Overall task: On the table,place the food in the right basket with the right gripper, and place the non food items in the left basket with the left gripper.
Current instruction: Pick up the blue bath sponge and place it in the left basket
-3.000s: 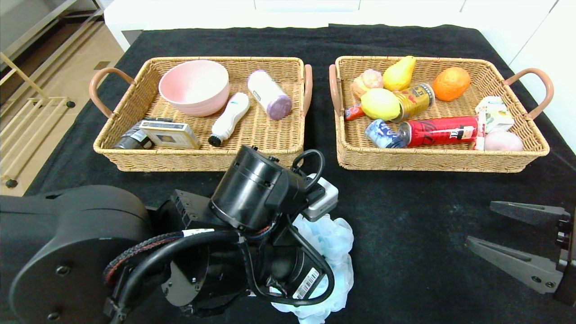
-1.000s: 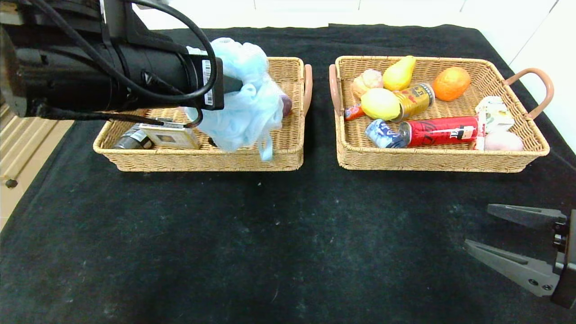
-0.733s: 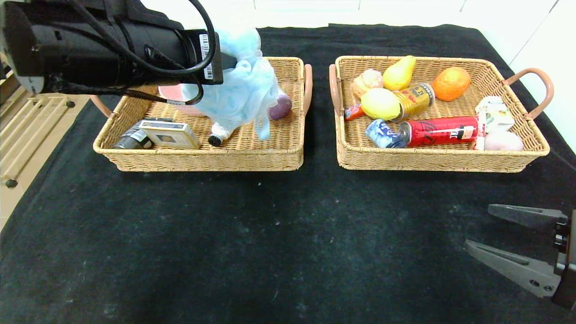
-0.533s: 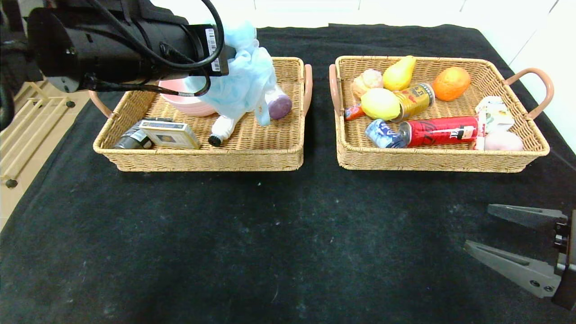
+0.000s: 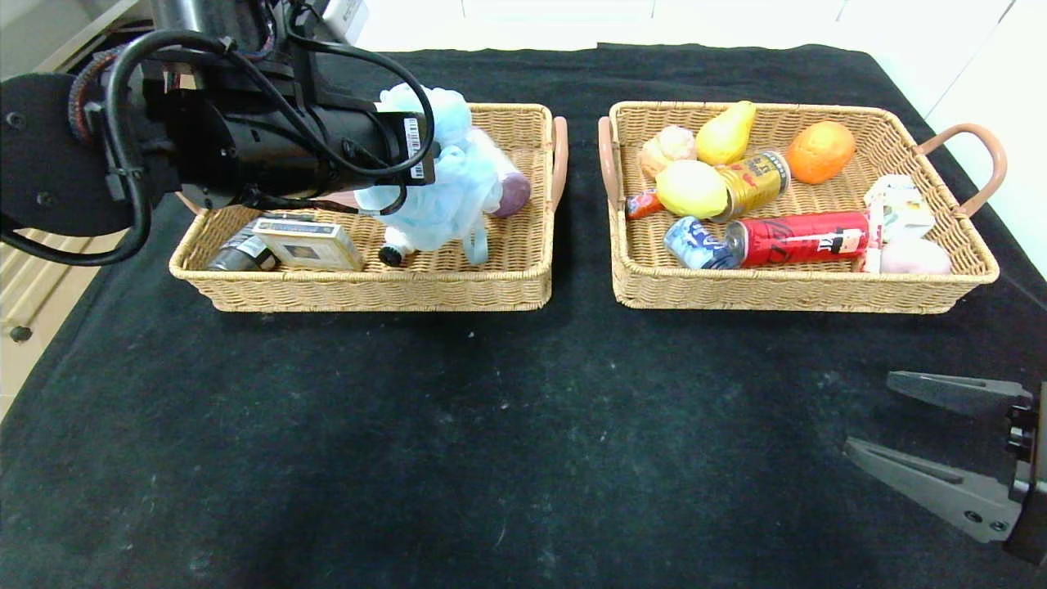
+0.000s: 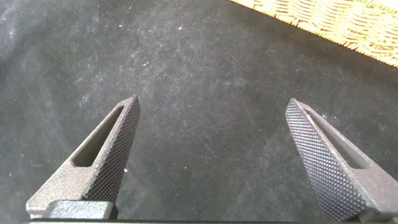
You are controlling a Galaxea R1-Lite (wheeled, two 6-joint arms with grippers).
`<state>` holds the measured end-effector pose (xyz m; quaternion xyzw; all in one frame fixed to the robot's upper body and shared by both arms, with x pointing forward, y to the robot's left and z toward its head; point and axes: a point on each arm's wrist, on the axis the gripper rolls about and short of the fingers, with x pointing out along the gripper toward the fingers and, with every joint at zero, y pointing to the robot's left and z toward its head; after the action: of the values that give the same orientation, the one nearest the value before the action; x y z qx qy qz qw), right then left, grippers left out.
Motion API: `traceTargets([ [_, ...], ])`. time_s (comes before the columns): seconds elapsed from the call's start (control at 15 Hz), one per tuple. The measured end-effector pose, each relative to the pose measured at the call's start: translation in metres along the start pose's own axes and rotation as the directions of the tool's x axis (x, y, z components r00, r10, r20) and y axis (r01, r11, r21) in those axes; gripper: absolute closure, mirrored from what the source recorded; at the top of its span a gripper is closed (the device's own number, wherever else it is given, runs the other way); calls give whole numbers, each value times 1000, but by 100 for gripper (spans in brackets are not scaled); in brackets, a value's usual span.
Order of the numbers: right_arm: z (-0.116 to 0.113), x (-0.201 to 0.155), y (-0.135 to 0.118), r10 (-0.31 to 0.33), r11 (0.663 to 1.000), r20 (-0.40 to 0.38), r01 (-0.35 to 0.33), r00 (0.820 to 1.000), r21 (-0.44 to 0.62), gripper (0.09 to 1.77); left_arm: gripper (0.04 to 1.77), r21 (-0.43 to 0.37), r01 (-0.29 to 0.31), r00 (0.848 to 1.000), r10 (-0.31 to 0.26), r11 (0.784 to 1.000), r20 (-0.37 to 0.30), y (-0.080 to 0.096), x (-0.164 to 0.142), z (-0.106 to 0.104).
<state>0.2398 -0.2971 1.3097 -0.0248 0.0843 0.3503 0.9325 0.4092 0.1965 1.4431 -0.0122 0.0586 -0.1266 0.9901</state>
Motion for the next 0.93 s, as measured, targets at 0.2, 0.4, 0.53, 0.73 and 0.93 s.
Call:
traceTargets([
  [0.2,0,0,0,-1,1000,1,1,1000,-1,15,131,3,-1,1000,2,1000,-15,0,4,-5],
  [0.4,0,0,0,-2,1000,2,2,1000,-1,15,91,5,-2,1000,2,1000,-24,0,6,-7],
  [0.53,0,0,0,-2,1000,1,2,1000,0,15,74,6,-2,1000,2,1000,-27,-1,6,-8],
  [0.73,0,0,0,-1,1000,1,1,1000,0,15,53,8,-2,999,2,1000,-34,-1,6,-10],
  [0.93,0,0,0,-1,1000,1,1,1000,0,15,39,10,-4,999,4,1000,-43,-1,6,-11],
])
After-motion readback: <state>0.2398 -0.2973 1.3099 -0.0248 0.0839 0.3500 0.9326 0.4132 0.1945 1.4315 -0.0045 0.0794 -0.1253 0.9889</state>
